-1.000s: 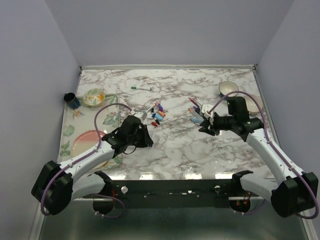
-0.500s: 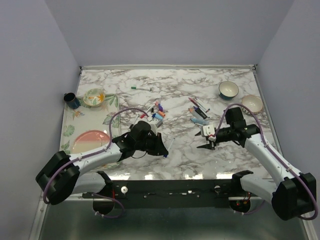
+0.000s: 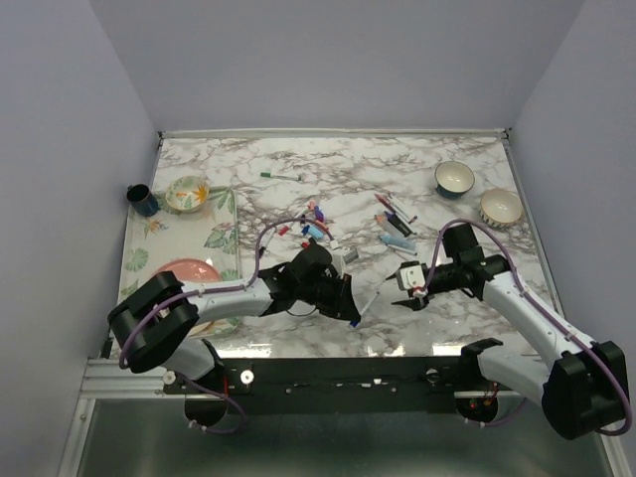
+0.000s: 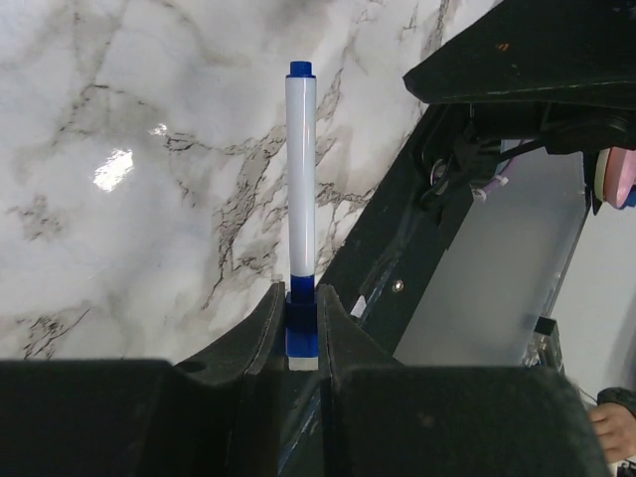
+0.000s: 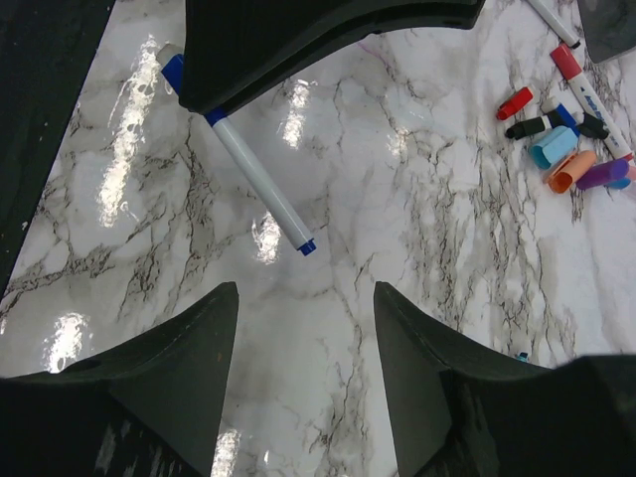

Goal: Open the pen caps
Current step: Pass the pen from the left arm to the right

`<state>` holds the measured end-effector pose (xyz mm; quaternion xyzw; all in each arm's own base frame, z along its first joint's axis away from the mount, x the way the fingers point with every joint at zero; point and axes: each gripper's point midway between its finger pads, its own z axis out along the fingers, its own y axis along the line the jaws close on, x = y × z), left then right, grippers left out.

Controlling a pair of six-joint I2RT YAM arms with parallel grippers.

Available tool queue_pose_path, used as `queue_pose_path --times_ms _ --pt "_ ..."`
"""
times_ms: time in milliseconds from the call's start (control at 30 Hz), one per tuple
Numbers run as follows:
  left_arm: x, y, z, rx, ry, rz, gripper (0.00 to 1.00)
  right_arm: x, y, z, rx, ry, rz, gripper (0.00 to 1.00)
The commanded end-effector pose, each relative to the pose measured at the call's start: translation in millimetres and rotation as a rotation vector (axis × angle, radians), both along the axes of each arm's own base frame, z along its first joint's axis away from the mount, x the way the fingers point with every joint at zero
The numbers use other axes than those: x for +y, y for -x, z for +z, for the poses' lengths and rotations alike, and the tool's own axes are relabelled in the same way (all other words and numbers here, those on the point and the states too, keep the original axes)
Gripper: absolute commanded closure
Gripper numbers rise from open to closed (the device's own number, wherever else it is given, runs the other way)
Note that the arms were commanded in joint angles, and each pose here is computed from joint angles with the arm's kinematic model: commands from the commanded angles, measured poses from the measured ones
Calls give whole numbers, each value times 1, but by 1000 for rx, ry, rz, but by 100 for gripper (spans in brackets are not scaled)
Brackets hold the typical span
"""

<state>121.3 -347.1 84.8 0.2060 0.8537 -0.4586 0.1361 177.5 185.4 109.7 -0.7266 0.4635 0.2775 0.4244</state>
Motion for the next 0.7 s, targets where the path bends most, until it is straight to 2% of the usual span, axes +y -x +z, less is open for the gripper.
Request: queue_pose_path --times_ms 0,467,567,667 --pt "-17 8 10 9 48 -65 100 0 0 -9 -50 32 31 35" --pt "-35 19 9 20 40 -140 100 17 20 -30 -64 104 143 37" --pt "-39 18 11 18 37 -143 100 22 29 -38 -57 134 184 42" --pt "-41 16 13 7 36 -139 100 24 35 -46 -48 166 214 54"
